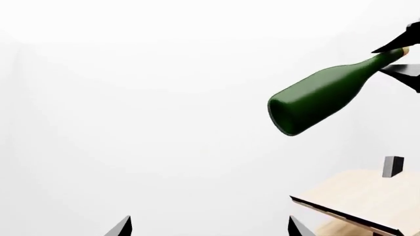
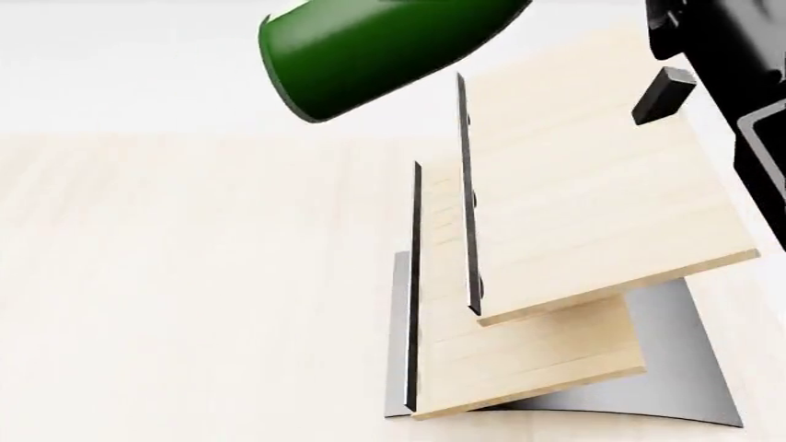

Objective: Put the wine bottle on the wine rack.

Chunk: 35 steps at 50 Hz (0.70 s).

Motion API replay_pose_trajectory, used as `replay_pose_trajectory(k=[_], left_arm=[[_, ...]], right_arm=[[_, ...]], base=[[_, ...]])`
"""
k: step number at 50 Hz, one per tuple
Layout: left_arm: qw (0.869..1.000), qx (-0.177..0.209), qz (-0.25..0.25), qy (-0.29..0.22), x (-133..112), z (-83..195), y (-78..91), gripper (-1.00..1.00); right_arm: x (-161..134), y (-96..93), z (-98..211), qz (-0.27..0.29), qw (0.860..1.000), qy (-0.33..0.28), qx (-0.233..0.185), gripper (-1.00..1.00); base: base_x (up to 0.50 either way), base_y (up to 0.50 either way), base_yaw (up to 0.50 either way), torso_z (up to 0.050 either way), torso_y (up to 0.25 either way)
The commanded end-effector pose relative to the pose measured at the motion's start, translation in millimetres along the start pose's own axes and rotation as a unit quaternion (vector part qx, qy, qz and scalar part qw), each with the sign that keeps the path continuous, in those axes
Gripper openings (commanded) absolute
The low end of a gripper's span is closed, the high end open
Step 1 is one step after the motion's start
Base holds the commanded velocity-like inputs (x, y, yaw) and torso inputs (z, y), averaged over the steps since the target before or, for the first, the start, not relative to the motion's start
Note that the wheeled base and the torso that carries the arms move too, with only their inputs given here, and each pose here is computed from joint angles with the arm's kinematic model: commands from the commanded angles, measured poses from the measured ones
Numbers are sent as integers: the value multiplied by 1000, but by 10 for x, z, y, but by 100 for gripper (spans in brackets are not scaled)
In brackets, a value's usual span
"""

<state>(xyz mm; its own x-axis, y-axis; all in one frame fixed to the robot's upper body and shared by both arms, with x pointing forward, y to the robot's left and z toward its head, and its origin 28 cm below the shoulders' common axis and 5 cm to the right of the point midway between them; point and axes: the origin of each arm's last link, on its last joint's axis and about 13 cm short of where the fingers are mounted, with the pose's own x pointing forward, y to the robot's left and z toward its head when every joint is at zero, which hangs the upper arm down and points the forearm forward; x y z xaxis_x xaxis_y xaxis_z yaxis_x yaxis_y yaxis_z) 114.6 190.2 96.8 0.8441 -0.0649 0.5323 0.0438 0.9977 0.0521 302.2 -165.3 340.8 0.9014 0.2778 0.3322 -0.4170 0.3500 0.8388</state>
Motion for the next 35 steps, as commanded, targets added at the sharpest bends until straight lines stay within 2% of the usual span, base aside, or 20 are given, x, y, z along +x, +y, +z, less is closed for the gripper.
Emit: replay_pose_trajectory(k=[1,24,35], left_arm=[[1000,2,-2,1,-3,-7,-10,100],[1000,4,-5,3,2,-16,-21,100],[1000,4,-6,4,3,-25,-26,100]], right_arm=[[-225,-2,226,6,999,-47,-7,-100],[-335,-453,326,-42,997,-67,8,-100],[-321,-549,301,-52,996,-65,10,-100]], base=[[0,0,0,0,0],[0,0,0,0,0],[0,0,0,0,1]])
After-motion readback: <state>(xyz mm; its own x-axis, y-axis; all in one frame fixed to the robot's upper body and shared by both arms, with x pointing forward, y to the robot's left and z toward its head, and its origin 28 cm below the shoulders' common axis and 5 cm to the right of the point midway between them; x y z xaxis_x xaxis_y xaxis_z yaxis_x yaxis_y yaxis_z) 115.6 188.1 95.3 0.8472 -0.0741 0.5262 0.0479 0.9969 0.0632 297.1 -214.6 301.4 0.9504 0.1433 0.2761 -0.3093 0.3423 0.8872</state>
